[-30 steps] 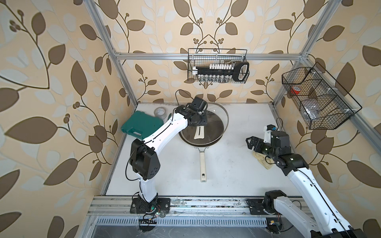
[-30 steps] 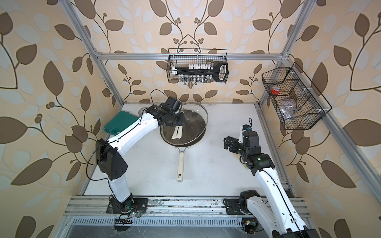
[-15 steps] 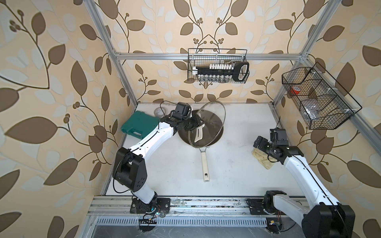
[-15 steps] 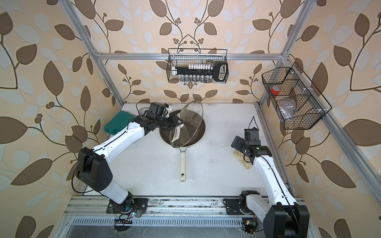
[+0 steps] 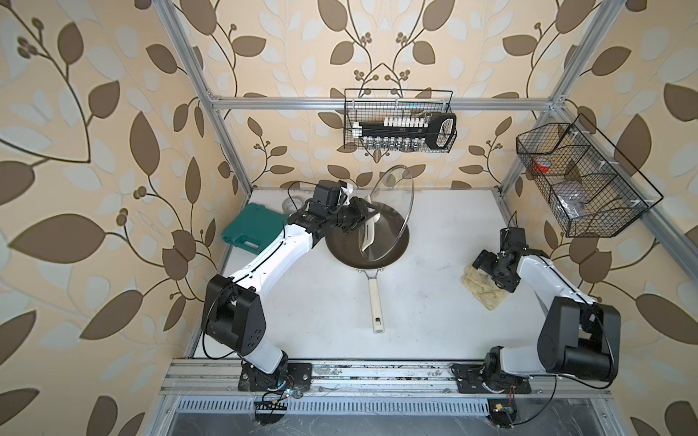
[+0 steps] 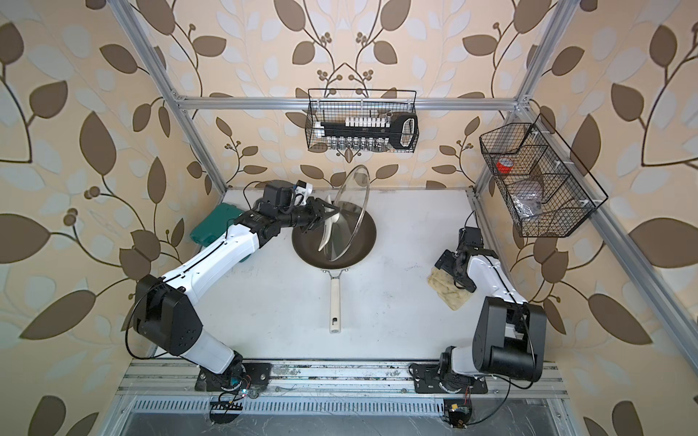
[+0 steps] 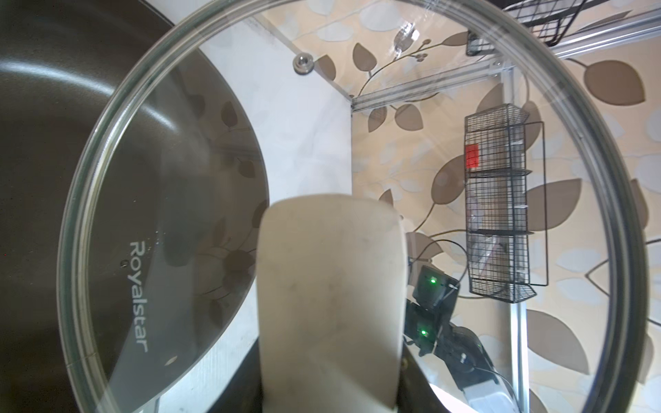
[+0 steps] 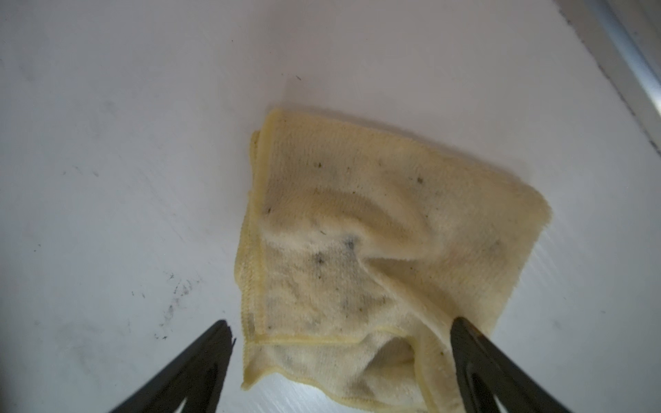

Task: Wipe the pot lid with a cloth
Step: Pick up the cleaning item at the center of the board.

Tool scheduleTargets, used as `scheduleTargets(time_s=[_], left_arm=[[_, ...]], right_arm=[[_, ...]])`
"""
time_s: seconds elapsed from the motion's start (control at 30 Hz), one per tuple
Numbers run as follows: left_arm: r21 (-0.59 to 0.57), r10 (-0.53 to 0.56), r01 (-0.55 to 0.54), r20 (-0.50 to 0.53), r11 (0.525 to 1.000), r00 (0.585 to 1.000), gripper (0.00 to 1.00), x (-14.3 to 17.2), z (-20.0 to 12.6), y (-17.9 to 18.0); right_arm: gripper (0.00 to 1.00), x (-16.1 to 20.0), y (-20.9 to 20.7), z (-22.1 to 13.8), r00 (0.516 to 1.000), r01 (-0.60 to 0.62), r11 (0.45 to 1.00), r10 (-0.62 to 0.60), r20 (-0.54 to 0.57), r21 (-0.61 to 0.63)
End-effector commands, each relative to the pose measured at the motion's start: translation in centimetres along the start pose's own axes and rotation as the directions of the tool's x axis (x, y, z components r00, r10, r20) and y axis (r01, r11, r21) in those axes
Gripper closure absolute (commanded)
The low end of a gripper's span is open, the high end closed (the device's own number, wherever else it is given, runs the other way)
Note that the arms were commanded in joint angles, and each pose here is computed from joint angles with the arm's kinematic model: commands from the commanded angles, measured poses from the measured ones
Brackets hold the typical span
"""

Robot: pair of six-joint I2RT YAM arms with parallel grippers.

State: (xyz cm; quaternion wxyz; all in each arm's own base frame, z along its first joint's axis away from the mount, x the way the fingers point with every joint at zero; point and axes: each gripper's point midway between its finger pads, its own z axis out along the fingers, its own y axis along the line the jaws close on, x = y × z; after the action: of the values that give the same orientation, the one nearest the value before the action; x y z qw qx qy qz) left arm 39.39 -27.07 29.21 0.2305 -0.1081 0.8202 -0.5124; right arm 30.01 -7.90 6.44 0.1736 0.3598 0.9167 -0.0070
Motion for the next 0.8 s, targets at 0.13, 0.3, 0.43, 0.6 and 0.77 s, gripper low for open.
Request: scheduleTargets(time_s=[0.13, 0.3, 0.43, 0.6, 0.77], left_arm=[[0.363, 0.208, -0.251, 0.153, 0.897, 0.966, 1.0, -1.5, -6.1, -12.8], [0.377, 0.214, -0.254, 0.145, 0.891, 0.966, 1.0, -1.6, -6.0, -13.2], [0.405, 0.234, -0.276, 0.151, 0.871, 0.96, 1.0, -1.5, -6.1, -13.6], [0.386, 0.178, -0.219, 0.14, 0.896, 0.974, 1.0, -1.7, -5.8, -12.9], [0.386, 0.1, -0.125, 0.085, 0.914, 0.991, 1.0, -2.0, -5.2, -11.8]], right_arm=[[0.09, 1.8, -0.5, 2.6, 0.993, 0.036, 0.999, -0.032, -0.113, 0.038], [0.25, 3.5, -0.6, 4.5, 0.98, 0.036, 0.999, -0.028, -0.197, 0.04], [0.58, 4.4, -0.4, 4.8, 0.973, 0.032, 0.999, -0.027, -0.227, 0.019], [1.0, 4.6, 0.5, 4.2, 0.974, 0.023, 0.999, -0.032, -0.225, -0.042], [1.0, 3.5, 2.8, 2.0, 0.986, 0.018, 0.983, -0.048, -0.16, -0.182]])
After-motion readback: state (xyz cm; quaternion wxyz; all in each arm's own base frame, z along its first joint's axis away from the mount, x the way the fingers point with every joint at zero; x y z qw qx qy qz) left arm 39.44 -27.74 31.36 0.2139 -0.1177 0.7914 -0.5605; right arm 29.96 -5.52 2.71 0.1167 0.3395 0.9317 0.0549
